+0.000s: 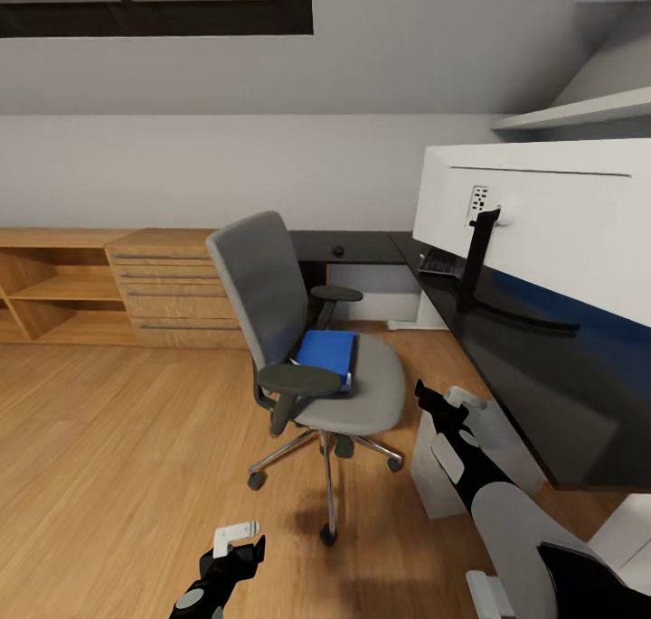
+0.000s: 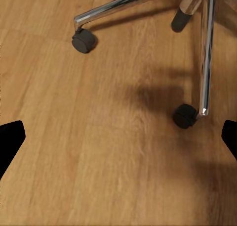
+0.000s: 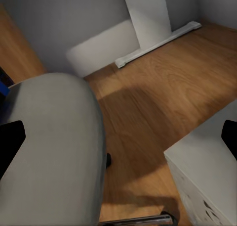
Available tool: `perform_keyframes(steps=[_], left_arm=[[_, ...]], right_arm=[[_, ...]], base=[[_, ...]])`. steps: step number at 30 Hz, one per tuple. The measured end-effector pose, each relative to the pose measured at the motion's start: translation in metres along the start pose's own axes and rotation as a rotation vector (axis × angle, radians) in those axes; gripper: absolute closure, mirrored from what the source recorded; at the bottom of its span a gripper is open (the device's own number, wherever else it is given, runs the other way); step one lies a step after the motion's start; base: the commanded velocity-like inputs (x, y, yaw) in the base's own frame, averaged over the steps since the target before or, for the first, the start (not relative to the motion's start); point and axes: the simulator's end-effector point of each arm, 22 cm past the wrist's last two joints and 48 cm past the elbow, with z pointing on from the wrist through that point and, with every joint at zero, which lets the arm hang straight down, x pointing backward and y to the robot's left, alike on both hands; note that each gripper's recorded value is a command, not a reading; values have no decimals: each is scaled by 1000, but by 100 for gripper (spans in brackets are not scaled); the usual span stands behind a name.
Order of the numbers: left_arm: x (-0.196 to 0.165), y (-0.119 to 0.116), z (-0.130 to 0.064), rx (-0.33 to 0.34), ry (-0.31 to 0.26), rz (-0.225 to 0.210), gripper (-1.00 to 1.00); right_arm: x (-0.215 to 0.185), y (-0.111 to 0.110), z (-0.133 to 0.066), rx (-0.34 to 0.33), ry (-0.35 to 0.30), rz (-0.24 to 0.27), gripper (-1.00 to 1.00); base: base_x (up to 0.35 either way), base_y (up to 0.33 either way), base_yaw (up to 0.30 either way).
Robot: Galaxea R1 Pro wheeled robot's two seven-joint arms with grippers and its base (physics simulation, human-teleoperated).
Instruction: In the bedroom, organize the workspace by keeping the computer under the desk, ensuring the monitor is on the desk, placing the keyboard on the desk next to the monitor, placing the mouse on the desk next to the keyboard, moving the folder from the swivel chair onto the desk next to the mouse, stacking the notebook on top of the folder with the pen on top of the notebook, and positioning the swivel chair next to the desk.
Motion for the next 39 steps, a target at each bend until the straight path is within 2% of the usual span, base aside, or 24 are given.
perform_keyframes(steps=[39], left_arm=[[74, 17, 42, -3, -1, 0, -100]], right_arm=[[77, -32, 2, -26, -3, 3, -100]], base=[[1, 0, 0]])
